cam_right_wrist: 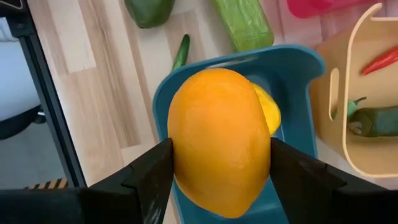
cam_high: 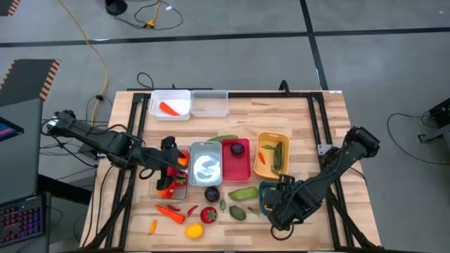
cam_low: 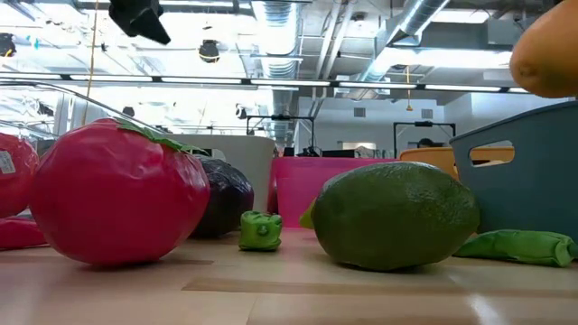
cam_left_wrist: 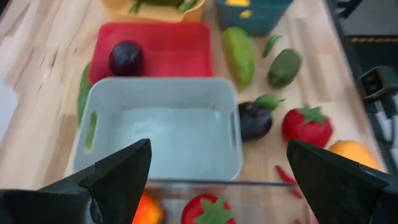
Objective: Sort produce into baskets
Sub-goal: Put the lemon into the blue bin
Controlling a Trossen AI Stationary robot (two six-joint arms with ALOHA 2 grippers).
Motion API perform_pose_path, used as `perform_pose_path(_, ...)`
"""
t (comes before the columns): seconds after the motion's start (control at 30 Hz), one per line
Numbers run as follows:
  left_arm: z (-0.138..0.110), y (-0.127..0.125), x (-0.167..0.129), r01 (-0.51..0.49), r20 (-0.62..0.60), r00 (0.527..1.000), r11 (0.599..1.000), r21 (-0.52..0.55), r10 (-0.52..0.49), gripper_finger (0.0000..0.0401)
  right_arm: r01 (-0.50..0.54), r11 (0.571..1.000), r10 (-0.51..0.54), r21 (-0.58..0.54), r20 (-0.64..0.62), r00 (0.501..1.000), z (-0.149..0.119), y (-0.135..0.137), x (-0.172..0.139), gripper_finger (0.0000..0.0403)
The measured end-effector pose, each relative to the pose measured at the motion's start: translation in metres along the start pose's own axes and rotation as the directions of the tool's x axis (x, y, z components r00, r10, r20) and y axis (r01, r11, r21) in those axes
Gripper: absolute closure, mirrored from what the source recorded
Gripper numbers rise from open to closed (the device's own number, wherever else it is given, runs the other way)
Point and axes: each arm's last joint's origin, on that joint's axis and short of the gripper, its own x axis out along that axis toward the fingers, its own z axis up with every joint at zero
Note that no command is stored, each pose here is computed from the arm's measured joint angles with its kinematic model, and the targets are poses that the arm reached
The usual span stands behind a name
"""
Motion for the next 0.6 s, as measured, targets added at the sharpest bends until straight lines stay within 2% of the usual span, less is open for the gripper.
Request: perform_pose_path(0.6,-0.008,-0.033,-0.007,0.093,0.019,0.995,0.995,0.041,-0.094,0.0039,-0.022,1.000,0.022,-0.010,-0.011,1.000,0.000,0.001,0.000,0.0132)
